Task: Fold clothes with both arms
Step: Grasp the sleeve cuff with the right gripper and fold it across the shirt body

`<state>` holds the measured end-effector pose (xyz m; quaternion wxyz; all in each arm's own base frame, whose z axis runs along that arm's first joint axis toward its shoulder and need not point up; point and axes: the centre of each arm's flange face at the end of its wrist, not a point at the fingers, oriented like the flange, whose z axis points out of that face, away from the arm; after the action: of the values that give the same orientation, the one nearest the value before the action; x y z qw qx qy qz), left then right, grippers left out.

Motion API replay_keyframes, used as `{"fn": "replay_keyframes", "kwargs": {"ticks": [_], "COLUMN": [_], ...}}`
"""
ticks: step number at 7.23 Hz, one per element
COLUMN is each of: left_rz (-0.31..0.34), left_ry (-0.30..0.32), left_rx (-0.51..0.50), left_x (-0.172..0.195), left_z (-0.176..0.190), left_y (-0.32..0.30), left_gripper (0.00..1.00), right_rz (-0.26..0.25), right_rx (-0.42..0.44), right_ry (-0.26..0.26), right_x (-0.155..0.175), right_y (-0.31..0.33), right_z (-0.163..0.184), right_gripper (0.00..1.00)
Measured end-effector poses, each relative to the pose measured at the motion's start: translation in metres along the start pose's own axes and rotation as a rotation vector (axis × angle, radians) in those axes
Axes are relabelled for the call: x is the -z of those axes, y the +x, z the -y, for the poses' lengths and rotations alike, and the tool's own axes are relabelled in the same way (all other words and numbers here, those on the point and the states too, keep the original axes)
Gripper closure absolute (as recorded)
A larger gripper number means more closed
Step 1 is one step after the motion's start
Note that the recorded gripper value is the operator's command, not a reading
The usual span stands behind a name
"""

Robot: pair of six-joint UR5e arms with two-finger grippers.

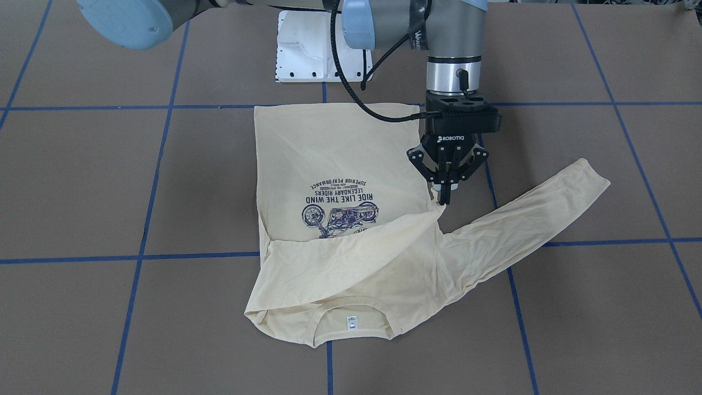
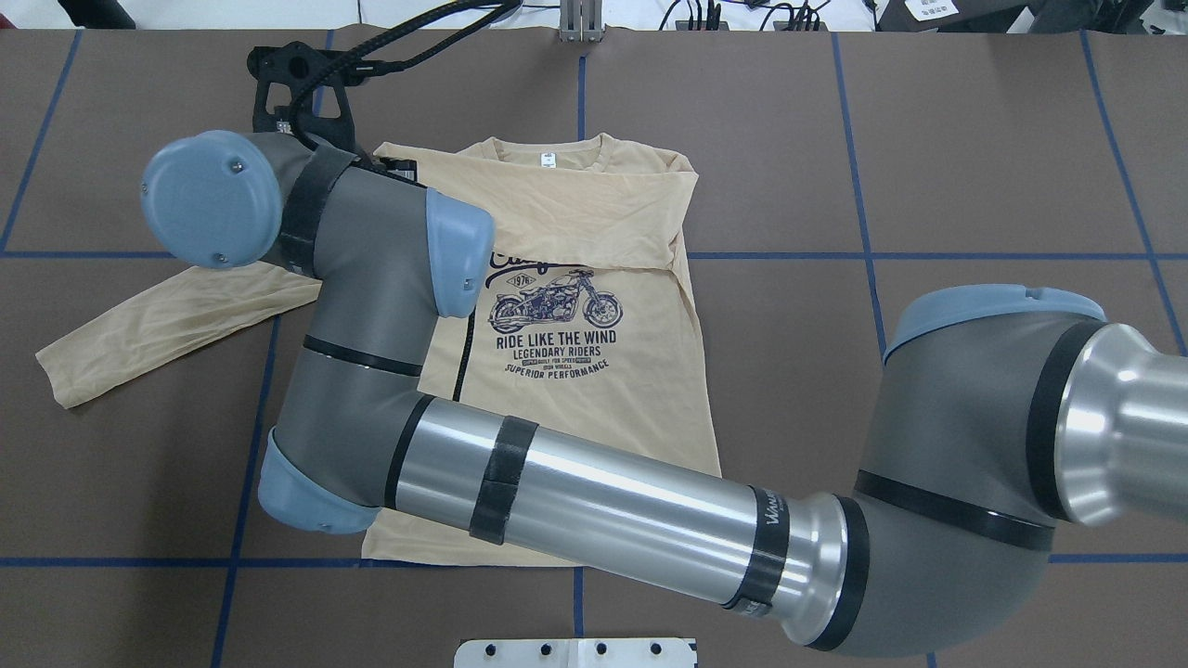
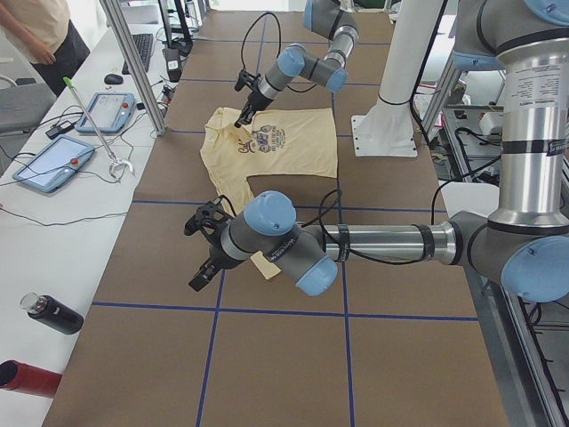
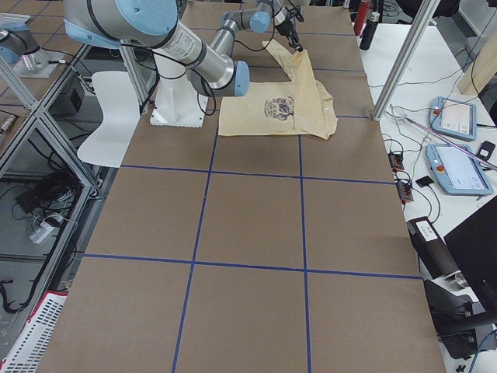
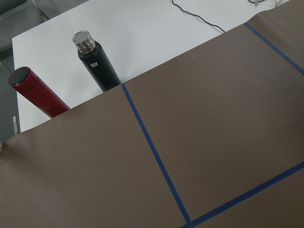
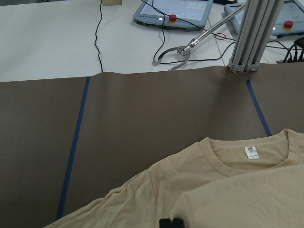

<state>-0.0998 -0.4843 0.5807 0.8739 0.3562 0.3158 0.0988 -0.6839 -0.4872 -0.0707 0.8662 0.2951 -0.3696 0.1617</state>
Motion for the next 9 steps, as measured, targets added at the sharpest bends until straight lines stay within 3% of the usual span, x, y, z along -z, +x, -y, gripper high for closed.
{"fn": "replay_keyframes", "kwargs": {"ticks": [4, 5, 7, 9], "left_rz": [-0.001, -0.001, -0.014, -0.054], "left_ry": [0.000, 0.002, 0.010, 0.001], "left_rx": [0.000, -0.002, -0.024, -0.047], "left_x": [0.000, 0.001, -0.003, -0.028], "left_z": [0.000, 0.001, 0.006, 0.001], "left_y": [0.000, 0.001, 0.009, 0.026], "left_gripper": [0.00, 0.00, 0.00, 0.00], "right_rz": [0.015, 0.033, 0.025, -0.008], "right_rx": [-0.086, -0.101, -0.120, -0.084], "right_ry": [0.007, -0.014, -0.107, -0.179], "right_x": [0.014, 0.023, 0.025, 0.025], "right_y": [-0.043, -0.048, -0.022, 0.058], "right_z": [0.006, 0.016, 0.043, 0.055], "right_gripper": [0.01, 0.01, 0.00, 0.00]}}
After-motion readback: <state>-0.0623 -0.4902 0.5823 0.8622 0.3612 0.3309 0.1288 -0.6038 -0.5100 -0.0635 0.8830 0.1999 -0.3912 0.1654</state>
